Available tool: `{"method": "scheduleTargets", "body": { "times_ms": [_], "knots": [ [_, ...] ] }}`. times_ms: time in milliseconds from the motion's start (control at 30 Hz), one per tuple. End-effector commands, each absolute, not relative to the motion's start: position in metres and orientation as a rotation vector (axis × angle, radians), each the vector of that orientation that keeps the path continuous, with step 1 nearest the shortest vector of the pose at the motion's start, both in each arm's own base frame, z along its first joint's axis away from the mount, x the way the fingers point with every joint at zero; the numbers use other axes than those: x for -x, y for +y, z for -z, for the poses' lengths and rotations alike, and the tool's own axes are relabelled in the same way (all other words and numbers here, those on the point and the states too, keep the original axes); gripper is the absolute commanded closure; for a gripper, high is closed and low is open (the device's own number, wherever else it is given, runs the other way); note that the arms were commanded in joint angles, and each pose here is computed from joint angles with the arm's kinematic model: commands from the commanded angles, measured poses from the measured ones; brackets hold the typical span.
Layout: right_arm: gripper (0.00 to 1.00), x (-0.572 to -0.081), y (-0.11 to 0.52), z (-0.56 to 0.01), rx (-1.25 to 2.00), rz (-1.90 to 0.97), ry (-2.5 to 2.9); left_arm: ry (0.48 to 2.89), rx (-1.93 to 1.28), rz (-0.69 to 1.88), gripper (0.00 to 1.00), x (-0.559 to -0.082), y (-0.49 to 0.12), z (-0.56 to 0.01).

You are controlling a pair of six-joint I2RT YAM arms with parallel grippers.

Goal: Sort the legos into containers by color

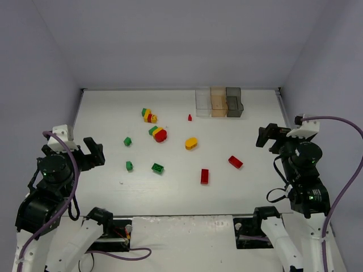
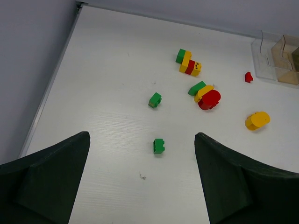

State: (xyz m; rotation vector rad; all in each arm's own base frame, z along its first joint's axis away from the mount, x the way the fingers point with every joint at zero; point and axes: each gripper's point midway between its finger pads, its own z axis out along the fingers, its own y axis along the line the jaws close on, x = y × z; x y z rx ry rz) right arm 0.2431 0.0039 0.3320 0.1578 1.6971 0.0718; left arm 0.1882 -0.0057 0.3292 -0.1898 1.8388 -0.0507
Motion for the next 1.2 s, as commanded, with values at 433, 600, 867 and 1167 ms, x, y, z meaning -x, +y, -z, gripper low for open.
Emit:
{"method": "scheduleTargets", "body": {
  "times_ms": [433,600,867,1167],
  "knots": [
    [0.01,-0.301,0.059,-0.208,-0.155,-0.26,2.226,1.877,0.194,0.144,0.13,-0.206,-0.027,-0.336],
    [0.09,-0.298,0.074,-0.149,-0.258,-0.288,2.419,1.895,0.187,0.148,0.13,-0.208,-0.029,-0.335],
    [0.02,-0.29,0.072,-0.086,-0.355,-0.174,2.606,1.931,0.175,0.159,0.13,-0.208,-0.033,-0.323],
    [0.01,-0.284,0.064,-0.037,-0.372,-0.055,2.756,1.953,0.161,0.19,0.13,-0.209,-0.04,-0.315]
  ]
}}
